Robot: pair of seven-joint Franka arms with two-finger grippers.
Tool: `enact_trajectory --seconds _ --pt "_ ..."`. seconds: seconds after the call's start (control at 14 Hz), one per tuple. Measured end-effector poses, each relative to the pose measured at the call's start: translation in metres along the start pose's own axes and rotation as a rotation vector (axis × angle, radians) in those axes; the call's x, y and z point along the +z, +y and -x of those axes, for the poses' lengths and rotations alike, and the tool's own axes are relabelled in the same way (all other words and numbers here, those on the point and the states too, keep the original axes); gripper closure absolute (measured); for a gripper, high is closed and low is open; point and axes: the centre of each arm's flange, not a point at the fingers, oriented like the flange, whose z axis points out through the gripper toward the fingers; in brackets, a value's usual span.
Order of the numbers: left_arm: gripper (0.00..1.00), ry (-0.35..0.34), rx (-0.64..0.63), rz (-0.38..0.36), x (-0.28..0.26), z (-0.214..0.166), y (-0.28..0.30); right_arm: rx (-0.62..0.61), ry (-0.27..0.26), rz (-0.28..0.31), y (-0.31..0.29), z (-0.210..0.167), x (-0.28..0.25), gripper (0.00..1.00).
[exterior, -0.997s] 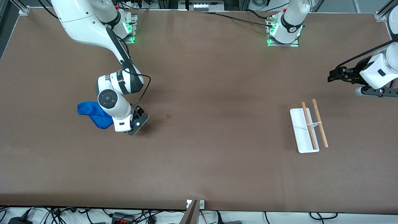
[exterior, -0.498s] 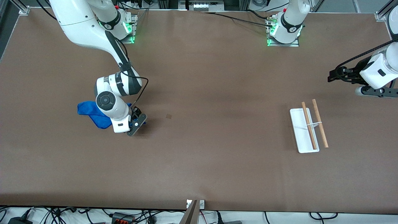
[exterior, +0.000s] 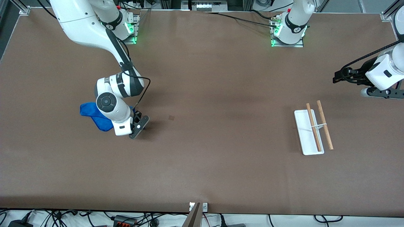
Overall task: Pass towel and hang on rack
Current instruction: 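Close the right gripper on a corner of the blue towel, then lift the towel with the right gripper toward the table middle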
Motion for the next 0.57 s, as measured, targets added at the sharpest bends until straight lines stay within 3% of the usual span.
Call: enact_trajectory --seconds 0.14,0.36,0.57 --pt "0.00 0.000 0.000 0.000 0.000 0.000 0.000 -0.009 0.068 0.026 -0.001 -0.026 -0.055 0.98" --pt "0.00 -0.001 0.000 0.000 0.000 0.000 0.000 0.069 0.148 -0.023 -0.025 -0.071 -0.151 0.98" --pt "0.00 -0.002 -0.001 0.000 0.000 0.000 0.000 0.225 0.244 -0.066 -0.082 -0.128 -0.245 0.98"
